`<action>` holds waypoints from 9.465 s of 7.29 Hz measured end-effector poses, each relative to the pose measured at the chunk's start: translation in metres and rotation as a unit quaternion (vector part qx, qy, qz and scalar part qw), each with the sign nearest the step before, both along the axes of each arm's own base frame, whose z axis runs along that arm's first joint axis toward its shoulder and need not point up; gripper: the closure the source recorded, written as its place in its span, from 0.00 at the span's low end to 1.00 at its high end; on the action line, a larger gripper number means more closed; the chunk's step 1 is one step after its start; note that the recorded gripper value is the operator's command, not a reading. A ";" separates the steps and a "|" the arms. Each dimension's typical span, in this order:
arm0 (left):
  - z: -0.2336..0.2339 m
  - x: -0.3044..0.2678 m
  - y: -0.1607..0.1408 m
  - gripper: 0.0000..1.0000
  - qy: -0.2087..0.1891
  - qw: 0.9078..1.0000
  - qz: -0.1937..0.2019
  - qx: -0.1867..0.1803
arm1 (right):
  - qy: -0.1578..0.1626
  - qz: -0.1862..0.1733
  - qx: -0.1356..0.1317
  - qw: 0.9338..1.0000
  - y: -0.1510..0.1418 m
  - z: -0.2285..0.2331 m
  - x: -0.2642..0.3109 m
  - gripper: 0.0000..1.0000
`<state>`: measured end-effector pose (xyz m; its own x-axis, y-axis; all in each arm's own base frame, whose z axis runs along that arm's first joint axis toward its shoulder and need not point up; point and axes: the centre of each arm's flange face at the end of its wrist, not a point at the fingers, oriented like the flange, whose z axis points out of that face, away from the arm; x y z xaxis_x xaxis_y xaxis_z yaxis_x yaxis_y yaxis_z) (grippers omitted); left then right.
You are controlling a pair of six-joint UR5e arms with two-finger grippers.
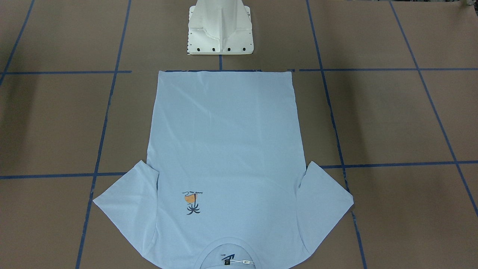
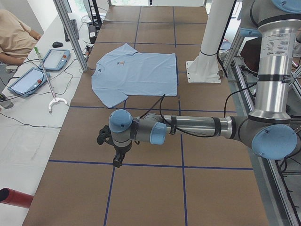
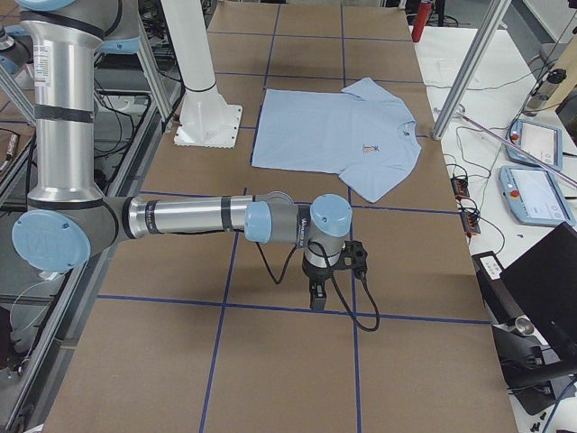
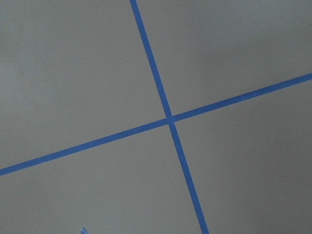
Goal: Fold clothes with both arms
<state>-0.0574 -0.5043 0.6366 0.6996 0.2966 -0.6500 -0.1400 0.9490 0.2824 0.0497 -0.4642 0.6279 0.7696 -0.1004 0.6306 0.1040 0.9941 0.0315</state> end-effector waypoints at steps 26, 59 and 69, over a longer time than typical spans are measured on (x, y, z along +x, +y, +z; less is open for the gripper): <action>-0.125 -0.033 -0.062 0.00 -0.051 0.958 -0.134 0.248 | -0.072 0.163 0.133 0.975 -0.158 -0.183 -0.383 0.45; -0.217 0.187 -0.128 0.00 0.068 0.974 -0.087 0.197 | -0.071 0.118 0.113 0.984 -0.279 -0.380 -0.360 0.00; -0.166 0.438 -0.143 0.44 0.073 0.971 -0.213 0.083 | -0.077 0.072 0.133 0.985 -0.252 -0.236 -0.181 0.00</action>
<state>0.3804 -0.6469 0.4704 0.6853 0.1104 -0.7198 0.3082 0.8516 0.4240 -0.1318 -0.7162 0.3920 0.6860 -0.1740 0.7065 -0.0647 0.9526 0.2974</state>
